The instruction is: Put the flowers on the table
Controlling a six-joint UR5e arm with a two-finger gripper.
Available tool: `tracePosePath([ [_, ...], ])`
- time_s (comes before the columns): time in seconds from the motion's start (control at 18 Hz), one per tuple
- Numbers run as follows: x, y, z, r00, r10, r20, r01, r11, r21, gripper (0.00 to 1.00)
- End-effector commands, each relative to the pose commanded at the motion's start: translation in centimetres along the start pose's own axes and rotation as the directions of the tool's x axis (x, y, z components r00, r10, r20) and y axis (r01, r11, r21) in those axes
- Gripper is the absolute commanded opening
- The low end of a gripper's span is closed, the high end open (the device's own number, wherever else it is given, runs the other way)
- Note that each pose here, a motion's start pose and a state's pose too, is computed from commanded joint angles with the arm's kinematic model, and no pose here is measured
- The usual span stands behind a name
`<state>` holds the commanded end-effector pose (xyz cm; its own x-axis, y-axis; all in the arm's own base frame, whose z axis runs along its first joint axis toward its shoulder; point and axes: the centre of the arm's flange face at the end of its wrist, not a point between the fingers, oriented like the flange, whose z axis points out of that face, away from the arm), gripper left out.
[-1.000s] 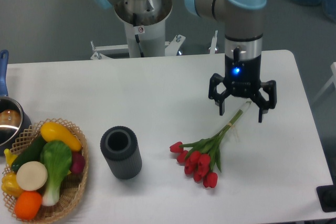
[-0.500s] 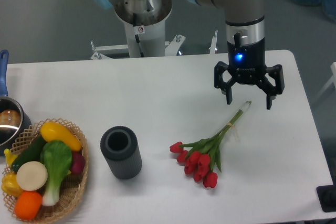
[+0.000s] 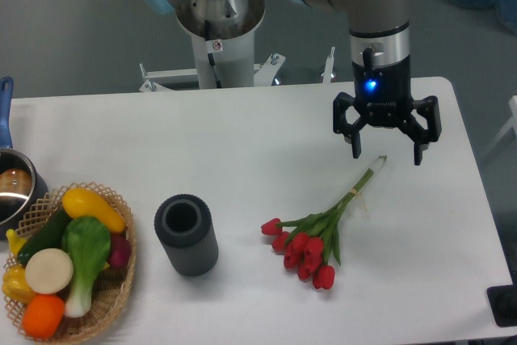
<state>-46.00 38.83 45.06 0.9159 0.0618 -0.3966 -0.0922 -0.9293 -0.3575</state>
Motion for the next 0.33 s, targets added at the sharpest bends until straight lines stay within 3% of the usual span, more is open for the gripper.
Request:
tracePosePath([
  [0.33,0.06,-0.07,0.00,1.000,0.000,-0.001,0.000,1.000,0.001,1.00],
])
